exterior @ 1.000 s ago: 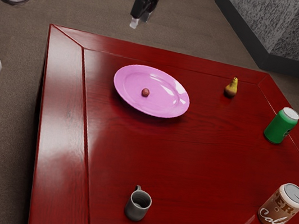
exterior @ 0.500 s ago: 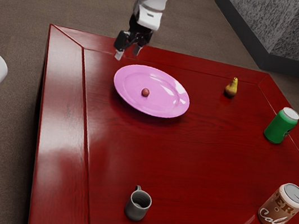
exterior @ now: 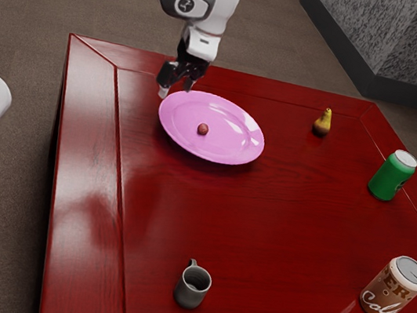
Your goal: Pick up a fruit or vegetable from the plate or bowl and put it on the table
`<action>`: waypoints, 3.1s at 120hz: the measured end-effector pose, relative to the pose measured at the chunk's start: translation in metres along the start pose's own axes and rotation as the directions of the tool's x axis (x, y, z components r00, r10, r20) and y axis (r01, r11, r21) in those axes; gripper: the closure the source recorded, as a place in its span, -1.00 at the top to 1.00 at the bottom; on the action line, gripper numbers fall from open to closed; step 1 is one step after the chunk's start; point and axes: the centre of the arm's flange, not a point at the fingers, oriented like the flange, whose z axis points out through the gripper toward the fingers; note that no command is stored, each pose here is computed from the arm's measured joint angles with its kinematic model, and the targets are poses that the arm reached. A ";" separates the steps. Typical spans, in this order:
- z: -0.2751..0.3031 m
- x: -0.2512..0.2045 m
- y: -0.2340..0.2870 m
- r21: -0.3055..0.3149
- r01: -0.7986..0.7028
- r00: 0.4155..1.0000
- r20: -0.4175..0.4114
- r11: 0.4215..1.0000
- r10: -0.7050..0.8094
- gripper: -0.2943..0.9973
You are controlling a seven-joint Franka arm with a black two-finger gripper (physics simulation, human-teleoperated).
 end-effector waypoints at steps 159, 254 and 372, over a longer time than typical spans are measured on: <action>0.066 0.052 -0.058 0.083 -0.060 0.998 -0.002 0.995 0.061 0.52; 0.075 0.077 -0.060 0.077 -0.125 0.992 0.023 0.989 0.123 0.51; 0.086 0.066 -0.072 0.055 -0.080 0.997 -0.002 0.995 0.080 0.05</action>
